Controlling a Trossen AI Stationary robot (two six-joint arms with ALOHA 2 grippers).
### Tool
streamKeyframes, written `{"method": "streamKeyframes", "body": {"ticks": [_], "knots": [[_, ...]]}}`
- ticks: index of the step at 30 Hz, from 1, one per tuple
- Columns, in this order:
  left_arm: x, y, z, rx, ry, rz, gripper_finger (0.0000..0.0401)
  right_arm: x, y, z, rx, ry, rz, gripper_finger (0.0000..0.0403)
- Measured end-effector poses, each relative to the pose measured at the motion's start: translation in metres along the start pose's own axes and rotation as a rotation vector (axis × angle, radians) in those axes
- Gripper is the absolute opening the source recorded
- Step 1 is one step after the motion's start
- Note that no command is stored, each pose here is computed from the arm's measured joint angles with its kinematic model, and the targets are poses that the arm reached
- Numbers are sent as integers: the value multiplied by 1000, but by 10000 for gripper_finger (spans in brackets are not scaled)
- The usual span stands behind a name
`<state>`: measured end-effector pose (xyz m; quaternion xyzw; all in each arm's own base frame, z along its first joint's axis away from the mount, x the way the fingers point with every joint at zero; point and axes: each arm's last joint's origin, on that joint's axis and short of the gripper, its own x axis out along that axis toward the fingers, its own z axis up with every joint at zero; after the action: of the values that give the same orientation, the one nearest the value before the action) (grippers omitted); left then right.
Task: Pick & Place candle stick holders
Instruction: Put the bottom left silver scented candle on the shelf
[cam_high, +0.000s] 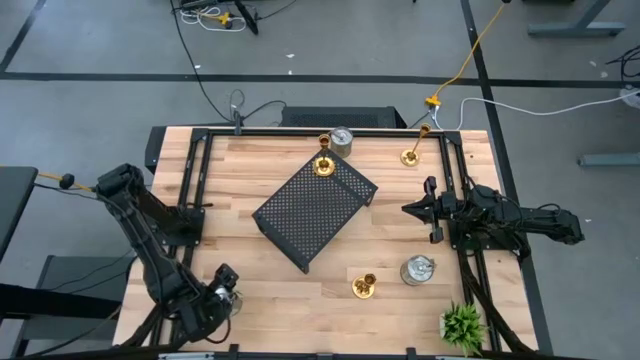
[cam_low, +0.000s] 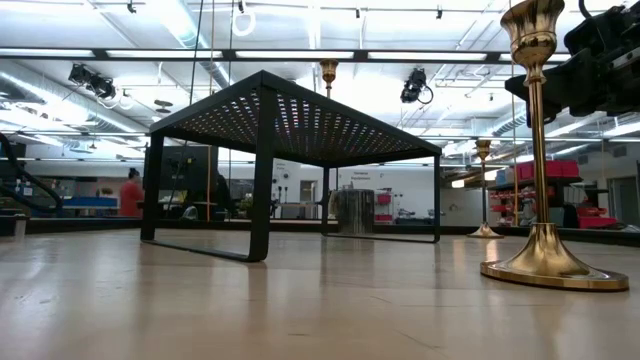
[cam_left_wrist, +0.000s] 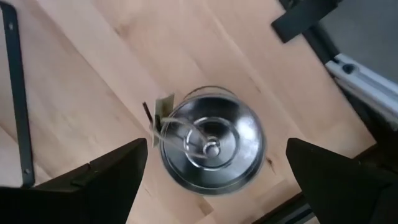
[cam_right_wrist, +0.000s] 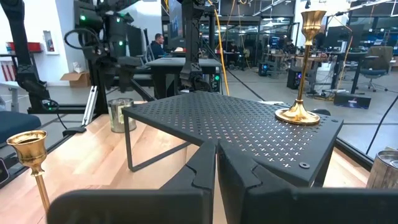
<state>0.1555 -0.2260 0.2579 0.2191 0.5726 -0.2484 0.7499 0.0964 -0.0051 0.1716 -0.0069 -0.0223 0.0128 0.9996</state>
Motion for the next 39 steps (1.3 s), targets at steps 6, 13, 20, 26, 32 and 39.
{"method": "streamKeyframes", "body": {"ticks": [6, 13, 20, 26, 32, 39], "knots": [[6, 0, -4, -22, 18, 8, 392, 0, 0, 0, 0, 0, 0, 23], [7, 1, -4, -109, 14, 18, 392, 0, 0, 0, 0, 0, 0, 23], [7, 0, -1, -164, -19, 8, 392, 0, 0, 0, 0, 0, 0, 23], [7, 0, 0, -188, -24, 11, 394, 0, 0, 0, 0, 0, 0, 23], [19, 1, -8, -257, 10, 23, 399, 0, 0, 0, 0, 0, 0, 23], [27, -1, -14, -278, 56, -33, 399, 0, 0, 0, 0, 0, 0, 23]]}}
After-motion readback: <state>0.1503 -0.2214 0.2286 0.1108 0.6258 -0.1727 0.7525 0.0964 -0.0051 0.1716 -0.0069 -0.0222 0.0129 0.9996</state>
